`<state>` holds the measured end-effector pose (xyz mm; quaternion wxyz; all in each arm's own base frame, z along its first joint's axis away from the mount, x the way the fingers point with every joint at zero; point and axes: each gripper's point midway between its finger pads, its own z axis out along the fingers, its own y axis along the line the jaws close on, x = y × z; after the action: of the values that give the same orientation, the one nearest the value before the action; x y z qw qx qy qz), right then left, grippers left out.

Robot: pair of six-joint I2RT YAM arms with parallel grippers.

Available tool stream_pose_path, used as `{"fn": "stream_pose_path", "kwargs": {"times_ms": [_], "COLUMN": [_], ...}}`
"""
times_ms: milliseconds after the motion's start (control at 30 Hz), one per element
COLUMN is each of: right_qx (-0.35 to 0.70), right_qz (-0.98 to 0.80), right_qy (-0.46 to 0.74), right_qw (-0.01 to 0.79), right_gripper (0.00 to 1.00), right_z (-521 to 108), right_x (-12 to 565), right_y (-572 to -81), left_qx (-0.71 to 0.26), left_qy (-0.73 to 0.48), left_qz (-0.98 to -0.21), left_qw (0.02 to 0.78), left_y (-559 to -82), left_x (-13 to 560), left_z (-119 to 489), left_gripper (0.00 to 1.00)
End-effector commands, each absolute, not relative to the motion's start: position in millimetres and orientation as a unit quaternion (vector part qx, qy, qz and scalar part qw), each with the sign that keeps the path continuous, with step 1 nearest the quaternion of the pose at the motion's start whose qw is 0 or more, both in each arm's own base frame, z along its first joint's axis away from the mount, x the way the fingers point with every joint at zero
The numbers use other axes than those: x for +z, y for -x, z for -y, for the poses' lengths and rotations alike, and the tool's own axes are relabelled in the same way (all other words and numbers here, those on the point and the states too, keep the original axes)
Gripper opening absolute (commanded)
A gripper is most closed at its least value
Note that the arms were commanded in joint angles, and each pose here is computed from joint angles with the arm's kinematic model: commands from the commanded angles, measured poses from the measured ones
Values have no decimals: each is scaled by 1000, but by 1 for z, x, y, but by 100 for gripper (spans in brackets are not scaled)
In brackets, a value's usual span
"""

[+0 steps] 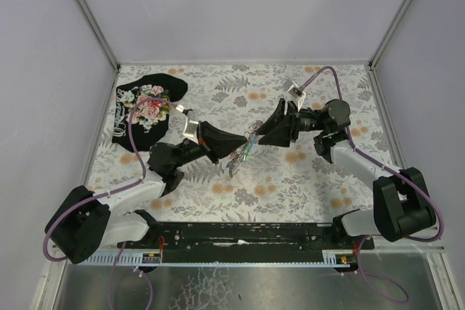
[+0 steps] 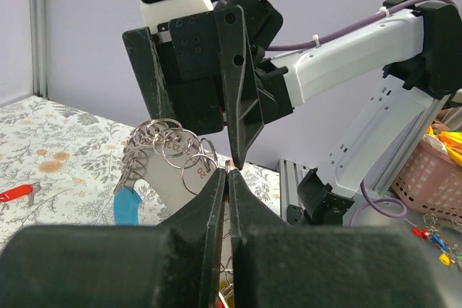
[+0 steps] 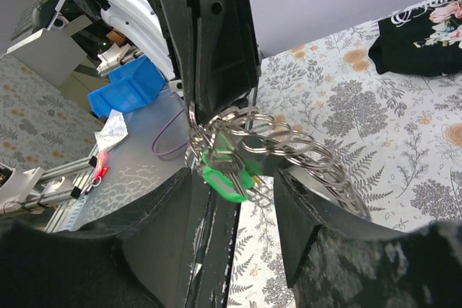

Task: Remove the keys from the keyring
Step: Pick up the key from the keyring.

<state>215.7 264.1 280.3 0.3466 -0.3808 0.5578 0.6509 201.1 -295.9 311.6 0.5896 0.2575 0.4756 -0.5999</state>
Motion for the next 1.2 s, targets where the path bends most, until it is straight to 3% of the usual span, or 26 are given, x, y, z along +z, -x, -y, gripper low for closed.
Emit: {"fn": "stream_pose_path", "kwargs": {"times_ms": [0,367,733,1167], "right_qx": [642,620,648,675], "right_qz": [-520,-569,-541,-536], "right_qy": [416,416,397,343], "right_qw": [380,346,360,374], "right_gripper": [54,52,53,53], "right_z": [-264,-260,-262,-266], "right_x": [303,277,295,312], "right_y": [-204,-222,-214,-222], "left_qx": [-590,-589,-616,-619], "left_qy": [-268,-242,-178,-184], "left_qz": [-405,-411,-375,-370], "left_qw": [645,652,670,667], "left_y": [-199,-210,-214,-217], "left_x": [351,348,370,373], "left_z": [294,293,282,298], "left_gripper": [0,0,0,0]}}
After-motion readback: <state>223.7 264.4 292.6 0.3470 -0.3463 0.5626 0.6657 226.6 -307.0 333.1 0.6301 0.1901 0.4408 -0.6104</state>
